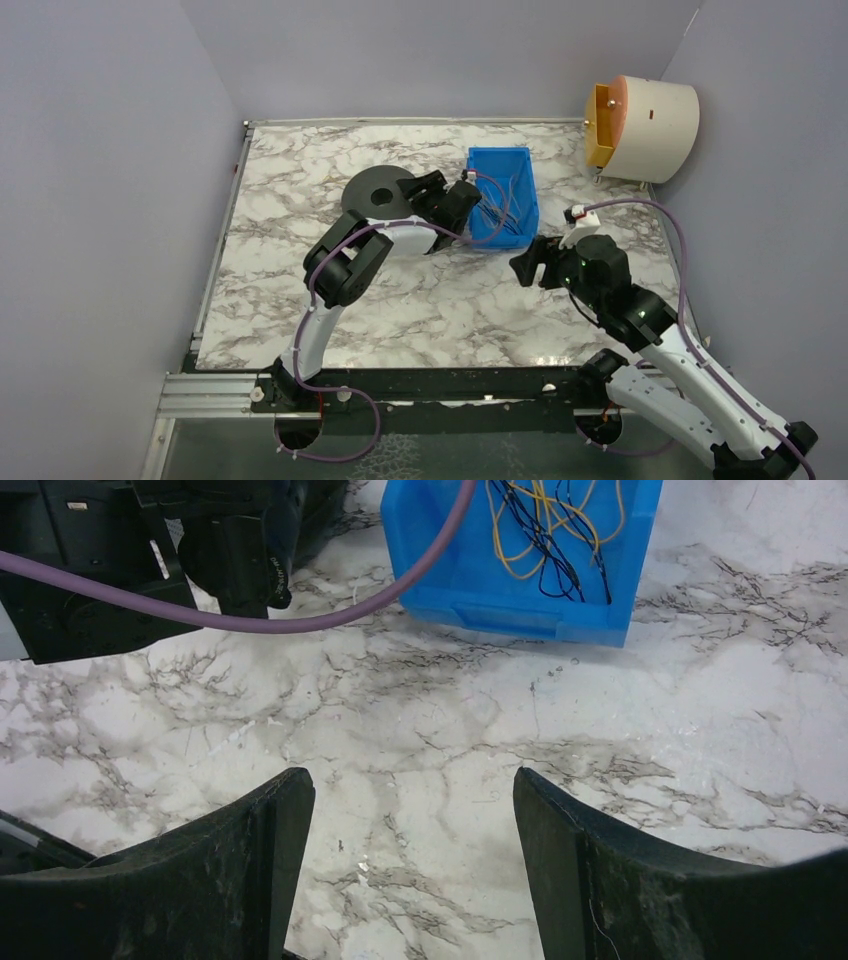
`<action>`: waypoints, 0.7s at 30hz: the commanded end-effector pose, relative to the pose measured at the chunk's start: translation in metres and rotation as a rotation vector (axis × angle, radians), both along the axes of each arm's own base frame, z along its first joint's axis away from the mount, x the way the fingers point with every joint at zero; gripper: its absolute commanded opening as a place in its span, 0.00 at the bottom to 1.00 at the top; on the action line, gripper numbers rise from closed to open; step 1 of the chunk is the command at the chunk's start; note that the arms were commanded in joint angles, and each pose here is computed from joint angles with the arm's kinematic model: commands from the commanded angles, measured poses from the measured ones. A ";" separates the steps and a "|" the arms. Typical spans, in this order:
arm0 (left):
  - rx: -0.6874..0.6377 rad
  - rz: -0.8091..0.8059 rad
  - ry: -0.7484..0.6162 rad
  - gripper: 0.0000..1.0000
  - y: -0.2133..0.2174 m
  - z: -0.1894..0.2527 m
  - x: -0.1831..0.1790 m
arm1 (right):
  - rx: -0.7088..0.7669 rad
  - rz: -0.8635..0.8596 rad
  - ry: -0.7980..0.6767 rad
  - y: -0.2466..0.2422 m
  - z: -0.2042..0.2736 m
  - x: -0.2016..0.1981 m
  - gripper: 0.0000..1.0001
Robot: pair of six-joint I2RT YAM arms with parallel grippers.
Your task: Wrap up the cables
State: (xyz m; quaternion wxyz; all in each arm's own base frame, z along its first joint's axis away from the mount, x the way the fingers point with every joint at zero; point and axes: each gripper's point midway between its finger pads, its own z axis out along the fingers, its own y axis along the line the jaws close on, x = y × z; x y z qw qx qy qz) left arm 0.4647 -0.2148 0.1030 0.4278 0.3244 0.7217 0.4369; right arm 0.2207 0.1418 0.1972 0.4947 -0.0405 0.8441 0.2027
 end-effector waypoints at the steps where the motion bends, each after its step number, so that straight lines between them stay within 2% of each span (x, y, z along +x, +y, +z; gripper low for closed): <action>1: -0.095 0.004 0.008 0.64 -0.005 0.002 -0.001 | -0.015 0.028 0.023 0.003 -0.008 -0.004 0.78; 9: -0.234 -0.026 0.093 0.77 -0.013 -0.015 -0.015 | -0.016 0.040 0.042 0.006 -0.013 -0.004 0.78; 15: -0.391 -0.032 0.116 0.90 -0.021 -0.008 -0.026 | -0.021 0.039 0.049 0.006 -0.016 -0.004 0.78; 21: -0.520 -0.057 0.179 0.94 -0.031 -0.010 -0.041 | -0.027 0.042 0.054 0.008 -0.015 -0.001 0.78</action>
